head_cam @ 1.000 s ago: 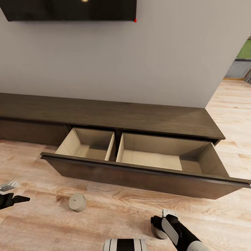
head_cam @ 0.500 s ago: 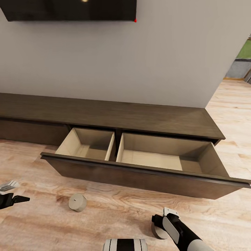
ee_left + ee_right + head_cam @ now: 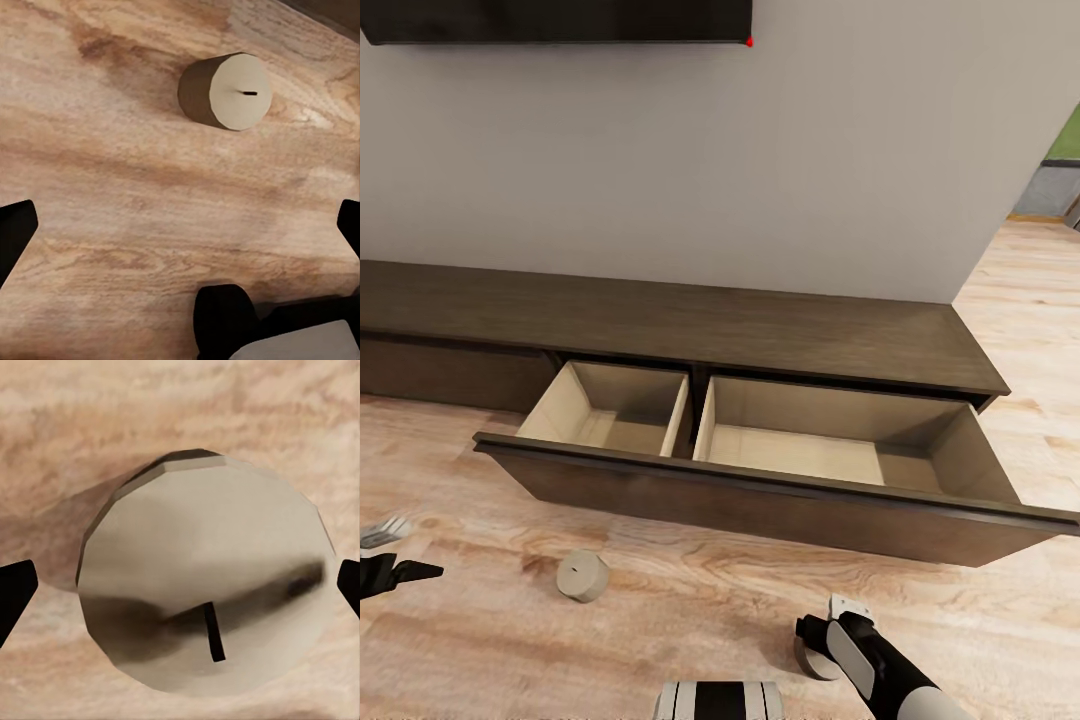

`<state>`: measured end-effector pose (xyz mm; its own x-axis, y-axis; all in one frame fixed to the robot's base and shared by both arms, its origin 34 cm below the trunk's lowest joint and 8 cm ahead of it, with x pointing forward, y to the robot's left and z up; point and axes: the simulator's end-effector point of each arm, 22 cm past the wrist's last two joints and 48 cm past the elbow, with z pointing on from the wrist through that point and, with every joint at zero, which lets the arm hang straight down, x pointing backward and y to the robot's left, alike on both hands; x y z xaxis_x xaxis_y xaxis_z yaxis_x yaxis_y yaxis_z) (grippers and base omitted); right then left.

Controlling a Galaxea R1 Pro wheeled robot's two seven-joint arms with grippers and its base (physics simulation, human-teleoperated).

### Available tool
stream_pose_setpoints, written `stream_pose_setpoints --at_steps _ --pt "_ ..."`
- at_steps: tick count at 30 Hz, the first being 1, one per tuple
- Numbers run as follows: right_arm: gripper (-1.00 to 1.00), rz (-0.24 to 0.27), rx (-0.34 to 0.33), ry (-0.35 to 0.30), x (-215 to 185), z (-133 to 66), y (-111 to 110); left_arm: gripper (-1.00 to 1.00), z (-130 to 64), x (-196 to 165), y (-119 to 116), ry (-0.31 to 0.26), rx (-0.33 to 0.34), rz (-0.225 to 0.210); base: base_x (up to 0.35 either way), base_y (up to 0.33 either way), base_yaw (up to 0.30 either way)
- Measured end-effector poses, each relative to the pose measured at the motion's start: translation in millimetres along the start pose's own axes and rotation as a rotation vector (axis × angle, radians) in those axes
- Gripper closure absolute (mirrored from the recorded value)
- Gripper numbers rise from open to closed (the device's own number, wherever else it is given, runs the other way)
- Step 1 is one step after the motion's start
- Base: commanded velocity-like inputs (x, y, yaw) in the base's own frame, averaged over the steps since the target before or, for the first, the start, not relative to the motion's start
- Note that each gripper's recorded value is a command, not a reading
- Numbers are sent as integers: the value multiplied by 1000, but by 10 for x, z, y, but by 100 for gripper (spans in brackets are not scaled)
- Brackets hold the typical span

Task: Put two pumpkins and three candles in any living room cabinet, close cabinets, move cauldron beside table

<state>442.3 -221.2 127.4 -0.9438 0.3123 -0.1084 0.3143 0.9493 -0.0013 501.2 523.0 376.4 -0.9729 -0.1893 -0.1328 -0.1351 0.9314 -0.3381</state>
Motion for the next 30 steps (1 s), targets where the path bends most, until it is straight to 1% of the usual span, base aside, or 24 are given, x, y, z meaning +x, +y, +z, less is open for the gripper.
stream_pose_setpoints --at_steps 7,12,17,30 --pt "-100 0 0 0 -1 0 -2 -100 0 0 -1 0 0 0 0 0 0" --pt "-100 -1 5 11 48 43 -19 -100 47 21 19 11 -2 -4 0 0 0" --pt "-100 7 4 -5 13 44 -18 -100 47 22 20 11 -2 -4 0 0 0" --pt "-100 8 9 -10 5 45 -30 -100 47 22 20 11 -2 -4 0 0 0"
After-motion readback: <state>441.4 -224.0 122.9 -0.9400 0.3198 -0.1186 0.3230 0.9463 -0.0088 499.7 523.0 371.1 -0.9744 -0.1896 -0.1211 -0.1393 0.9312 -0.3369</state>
